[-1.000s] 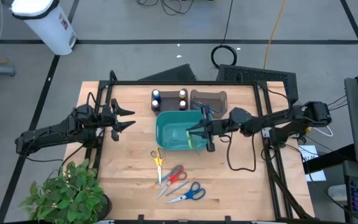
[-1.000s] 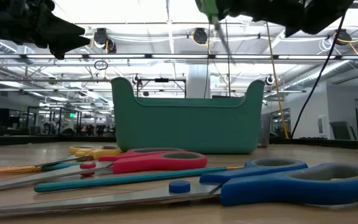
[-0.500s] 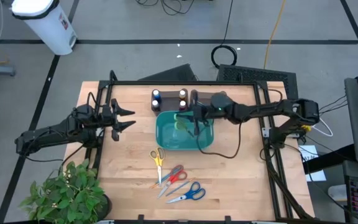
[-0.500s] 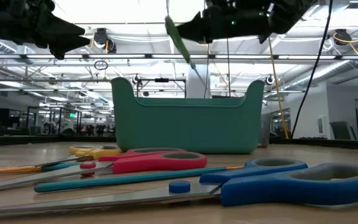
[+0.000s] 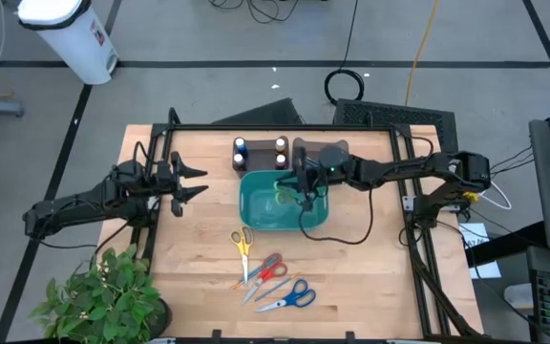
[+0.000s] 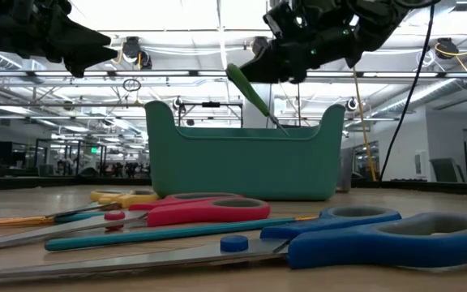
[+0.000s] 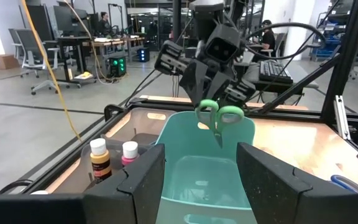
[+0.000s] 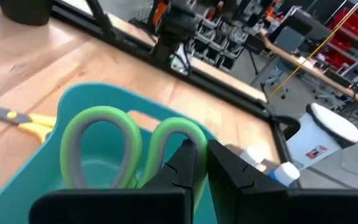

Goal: Pick & Place Paint Supplies
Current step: Put the green scissors into the green bin

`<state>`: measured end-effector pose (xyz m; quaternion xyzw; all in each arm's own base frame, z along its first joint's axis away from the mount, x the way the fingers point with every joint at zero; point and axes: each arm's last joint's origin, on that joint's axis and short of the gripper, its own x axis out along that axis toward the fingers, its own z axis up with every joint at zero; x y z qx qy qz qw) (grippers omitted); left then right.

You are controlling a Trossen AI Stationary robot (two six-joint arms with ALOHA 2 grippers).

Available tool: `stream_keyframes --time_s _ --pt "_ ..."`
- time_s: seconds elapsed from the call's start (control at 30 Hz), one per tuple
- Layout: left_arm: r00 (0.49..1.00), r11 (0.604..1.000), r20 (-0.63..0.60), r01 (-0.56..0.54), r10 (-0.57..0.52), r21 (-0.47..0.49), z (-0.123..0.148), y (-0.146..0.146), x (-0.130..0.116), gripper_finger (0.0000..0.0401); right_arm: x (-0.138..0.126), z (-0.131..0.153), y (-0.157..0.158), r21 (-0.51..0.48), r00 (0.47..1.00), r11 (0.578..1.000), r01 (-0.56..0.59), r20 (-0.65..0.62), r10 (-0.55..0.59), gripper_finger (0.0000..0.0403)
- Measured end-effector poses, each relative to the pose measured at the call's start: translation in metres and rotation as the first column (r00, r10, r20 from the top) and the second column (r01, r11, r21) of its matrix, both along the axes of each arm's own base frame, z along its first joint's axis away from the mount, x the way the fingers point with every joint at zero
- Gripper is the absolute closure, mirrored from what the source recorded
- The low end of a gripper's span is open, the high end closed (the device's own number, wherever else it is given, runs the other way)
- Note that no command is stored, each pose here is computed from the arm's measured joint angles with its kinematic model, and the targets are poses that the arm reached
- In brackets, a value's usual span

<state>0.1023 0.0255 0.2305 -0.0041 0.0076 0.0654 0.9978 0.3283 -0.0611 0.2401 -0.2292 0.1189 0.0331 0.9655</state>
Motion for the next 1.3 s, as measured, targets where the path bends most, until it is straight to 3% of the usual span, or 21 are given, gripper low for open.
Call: stream_keyframes --time_s 0.37,0.73,1.3 --pt "1.0 1.0 -0.001 0.0 0.0 0.0 0.0 0.0 0.0 0.0194 -0.005 -0.014 0.005 -0.003 0.999 1.0 0.016 -0.035 -0.016 0.0392" --pt "1.0 1.0 -0.001 0.0 0.0 0.0 0.0 0.0 0.0 0.0194 0.018 -0.055 0.011 -0.004 0.992 1.0 0.022 -0.122 -0.022 0.0391" --pt "1.0 1.0 -0.001 0.0 0.0 0.0 0.0 0.0 0.0 0.0194 0.027 -0.062 0.009 -0.03 0.995 0.999 0.015 -0.099 -0.018 0.0361"
